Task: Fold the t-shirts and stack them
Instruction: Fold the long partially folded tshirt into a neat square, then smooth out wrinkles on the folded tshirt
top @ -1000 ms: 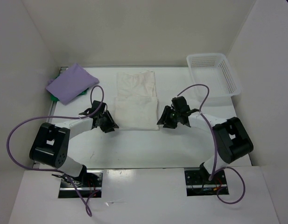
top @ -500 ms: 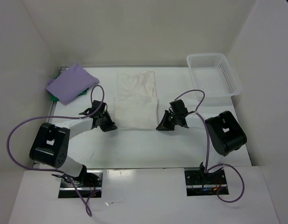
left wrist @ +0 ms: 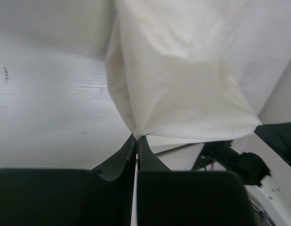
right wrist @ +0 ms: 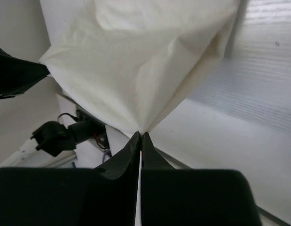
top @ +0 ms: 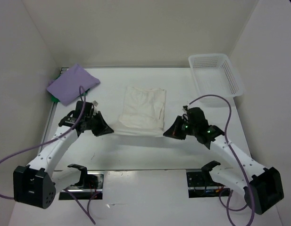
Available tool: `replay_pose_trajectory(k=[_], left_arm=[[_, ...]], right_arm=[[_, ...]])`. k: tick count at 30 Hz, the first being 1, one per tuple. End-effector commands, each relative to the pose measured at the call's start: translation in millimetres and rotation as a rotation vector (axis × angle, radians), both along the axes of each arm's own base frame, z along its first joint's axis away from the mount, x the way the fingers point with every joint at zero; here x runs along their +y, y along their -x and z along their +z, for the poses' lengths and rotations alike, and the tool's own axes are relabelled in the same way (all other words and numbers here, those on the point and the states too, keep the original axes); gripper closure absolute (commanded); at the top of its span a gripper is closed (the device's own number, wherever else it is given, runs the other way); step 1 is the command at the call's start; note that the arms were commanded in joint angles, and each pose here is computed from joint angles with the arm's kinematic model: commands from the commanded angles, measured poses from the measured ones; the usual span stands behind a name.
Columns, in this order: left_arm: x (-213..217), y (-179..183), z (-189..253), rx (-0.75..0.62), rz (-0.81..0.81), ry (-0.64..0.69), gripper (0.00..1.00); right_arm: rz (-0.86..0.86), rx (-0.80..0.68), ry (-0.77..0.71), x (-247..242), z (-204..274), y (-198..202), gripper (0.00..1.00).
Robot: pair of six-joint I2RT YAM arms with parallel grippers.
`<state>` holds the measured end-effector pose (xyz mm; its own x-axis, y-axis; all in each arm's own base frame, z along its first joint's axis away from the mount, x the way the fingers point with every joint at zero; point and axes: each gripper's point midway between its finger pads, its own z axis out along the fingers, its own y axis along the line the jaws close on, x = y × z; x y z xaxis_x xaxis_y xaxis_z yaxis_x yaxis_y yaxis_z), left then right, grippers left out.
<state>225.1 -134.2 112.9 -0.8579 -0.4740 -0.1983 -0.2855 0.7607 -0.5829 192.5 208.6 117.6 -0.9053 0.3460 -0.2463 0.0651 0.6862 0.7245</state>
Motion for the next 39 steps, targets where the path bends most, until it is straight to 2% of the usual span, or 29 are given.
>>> replay_pose_trajectory(k=[1,3,4,6,7,10,12,13,14,15,16,18,19,20,22,24,25,26,27,28,29,30,31,32,33,36,37,38,39], left_arm=[[5,-18,37,-0.033,-0.004,0.027,1.00],[6,-61,66,-0.132,0.022,0.032,1.00],[9,-78,74,-0.165,0.038,0.028,1.00],[8,-117,73,-0.195,0.041,0.013,1.00],[6,-139,90,-0.248,0.042,0.020,1.00],[2,-204,67,-0.251,0.055,0.003,1.00],[-1,-227,54,-0.232,0.061,0.006,1.00],[-5,-237,50,-0.228,0.048,0.022,1.00],[-7,-250,32,-0.204,0.055,0.025,1.00],[-14,-261,40,-0.232,0.043,0.030,1.00],[-19,-270,38,-0.248,0.041,0.023,1.00],[-16,-289,22,-0.237,0.070,-0.002,1.00],[-16,-304,16,-0.243,0.076,-0.009,1.00],[-16,-312,14,-0.245,0.089,-0.010,1.00],[-12,-329,3,-0.243,0.112,-0.039,1.00],[-7,-338,-4,-0.248,0.138,-0.071,0.97],[-2,-343,-1,-0.255,0.161,-0.062,0.93],[-2,-342,-1,-0.261,0.179,-0.046,0.73],[4,-345,9,-0.300,0.191,-0.039,0.57],[11,-350,36,-0.370,0.213,-0.037,0.44],[13,-350,46,-0.390,0.223,-0.042,0.30],[15,-352,74,-0.449,0.216,-0.053,0.23],[15,-350,80,-0.454,0.216,-0.052,0.19],[14,-346,100,-0.487,0.211,-0.038,0.16],[7,-338,95,-0.479,0.191,-0.028,0.16],[-42,-305,88,-0.467,0.076,0.025,0.28],[-73,-288,76,-0.431,0.008,0.059,0.33],[-85,-270,51,-0.387,-0.020,0.068,0.35],[-96,-258,36,-0.356,-0.046,0.086,0.36]], right_arm=[[-0.068,0.001,0.054,-25,22,-26,1.00],[-0.083,-0.041,0.120,-42,21,-64,1.00],[-0.095,-0.108,0.122,-46,45,-90,1.00],[-0.113,-0.149,0.160,-54,50,-140,1.00],[-0.122,-0.167,0.180,-63,49,-160,1.00],[-0.115,-0.178,0.211,-64,38,-216,1.00],[-0.117,-0.214,0.218,-61,45,-251,1.00],[-0.109,-0.167,0.244,-61,17,-262,1.00],[-0.107,-0.156,0.246,-60,10,-270,1.00],[-0.124,-0.186,0.259,-65,16,-288,1.00],[-0.130,-0.146,0.282,-67,-8,-295,1.00],[-0.144,-0.166,0.278,-70,-8,-314,1.00],[-0.140,-0.141,0.284,-69,-25,-320,1.00],[-0.151,-0.167,0.273,-67,-16,-333,1.00],[-0.152,-0.128,0.289,-68,-40,-341,1.00],[-0.140,-0.147,0.267,-62,-34,-353,1.00],[-0.142,-0.158,0.265,-62,-30,-355,0.93],[-0.134,-0.168,0.262,-57,-26,-356,0.87],[-0.136,-0.180,0.260,-57,-19,-356,0.80],[-0.156,-0.198,0.277,-61,-12,-358,0.66],[-0.161,-0.229,0.270,-61,6,-358,0.60],[-0.164,-0.246,0.267,-61,15,-358,0.56],[-0.166,-0.263,0.263,-61,25,-358,0.51],[-0.162,-0.293,0.255,-57,43,-352,0.51],[-0.151,-0.300,0.252,-51,48,-347,0.49],[-0.076,-0.303,0.205,-17,50,-318,0.76],[-0.041,-0.277,0.197,-5,36,-307,0.83],[0.004,-0.259,0.157,11,33,-297,0.96],[0.053,-0.244,0.120,36,31,-283,1.00]])
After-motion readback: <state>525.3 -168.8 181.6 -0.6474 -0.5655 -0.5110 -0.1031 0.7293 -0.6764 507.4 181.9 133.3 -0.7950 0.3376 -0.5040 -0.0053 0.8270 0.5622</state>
